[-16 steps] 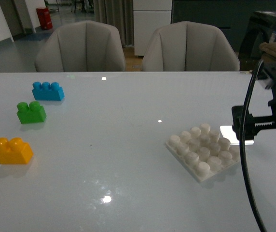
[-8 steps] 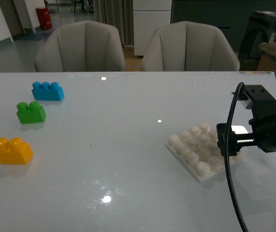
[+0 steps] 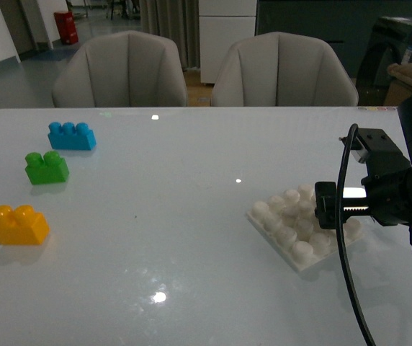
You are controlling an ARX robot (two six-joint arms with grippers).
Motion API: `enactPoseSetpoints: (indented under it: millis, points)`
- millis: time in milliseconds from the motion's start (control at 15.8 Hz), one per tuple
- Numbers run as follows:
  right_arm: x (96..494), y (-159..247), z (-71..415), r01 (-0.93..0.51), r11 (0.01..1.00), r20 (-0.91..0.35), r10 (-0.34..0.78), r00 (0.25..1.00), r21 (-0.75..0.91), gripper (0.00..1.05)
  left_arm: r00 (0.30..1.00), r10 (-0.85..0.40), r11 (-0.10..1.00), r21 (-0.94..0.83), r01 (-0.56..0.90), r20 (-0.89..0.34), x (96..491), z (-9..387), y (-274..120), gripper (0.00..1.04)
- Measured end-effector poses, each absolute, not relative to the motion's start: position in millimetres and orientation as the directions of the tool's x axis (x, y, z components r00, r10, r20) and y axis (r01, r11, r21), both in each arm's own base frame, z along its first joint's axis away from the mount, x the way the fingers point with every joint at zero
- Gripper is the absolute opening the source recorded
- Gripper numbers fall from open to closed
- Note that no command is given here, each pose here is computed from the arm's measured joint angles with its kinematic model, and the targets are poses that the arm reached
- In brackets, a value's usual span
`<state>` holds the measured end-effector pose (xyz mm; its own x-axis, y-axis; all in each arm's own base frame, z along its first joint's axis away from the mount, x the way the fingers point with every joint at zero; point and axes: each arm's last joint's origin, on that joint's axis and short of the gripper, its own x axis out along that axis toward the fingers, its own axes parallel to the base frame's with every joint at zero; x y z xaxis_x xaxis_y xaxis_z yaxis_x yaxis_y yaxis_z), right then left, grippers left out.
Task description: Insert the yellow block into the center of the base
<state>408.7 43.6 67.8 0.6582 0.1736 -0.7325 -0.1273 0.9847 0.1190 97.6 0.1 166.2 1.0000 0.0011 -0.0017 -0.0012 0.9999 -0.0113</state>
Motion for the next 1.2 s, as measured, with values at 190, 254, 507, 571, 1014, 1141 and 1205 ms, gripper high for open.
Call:
enactPoseSetpoints:
  millis: [190,254,507,571,1014,1141,1205]
  points:
    - [408.0,44.5,59.7,-0.121,0.981,-0.739,0.196,0.645,0.155,0.98,1.000,0.001,1.000,-0.011,-0.001,-0.002,97.6,166.2,0.1,0.98]
    - [407.9,44.5,59.1,-0.118,0.981,-0.740,0.196,0.644,0.157,0.98,1.000,0.001,1.000,-0.011,-0.001,-0.002,97.6,166.2,0.1,0.98]
    - [407.9,50.0,56.7,-0.115,0.979,-0.743,0.203,0.638,0.168,0.98,1.000,0.001,1.000,-0.011,-0.001,-0.002,97.6,166.2,0.1,0.98]
    - [408.4,52.1,56.6,-0.117,0.979,-0.742,0.202,0.639,0.166,0.98,1.000,0.001,1.000,-0.011,-0.001,-0.002,97.6,166.2,0.1,0.98]
    - [406.9,82.5,51.6,-0.167,0.969,-0.741,0.247,0.625,0.183,0.98,1.000,0.001,1.000,-0.011,-0.001,-0.002,97.6,166.2,0.1,0.98]
    - [408.0,91.3,52.1,-0.184,0.965,-0.737,0.261,0.624,0.185,0.98,1.000,0.001,1.000,-0.011,-0.001,-0.002,97.6,166.2,0.1,0.98]
    - [408.7,96.8,52.0,-0.194,0.963,-0.735,0.269,0.622,0.188,0.98,1.000,0.002,1.000,-0.011,-0.002,-0.002,97.6,166.2,0.1,0.98]
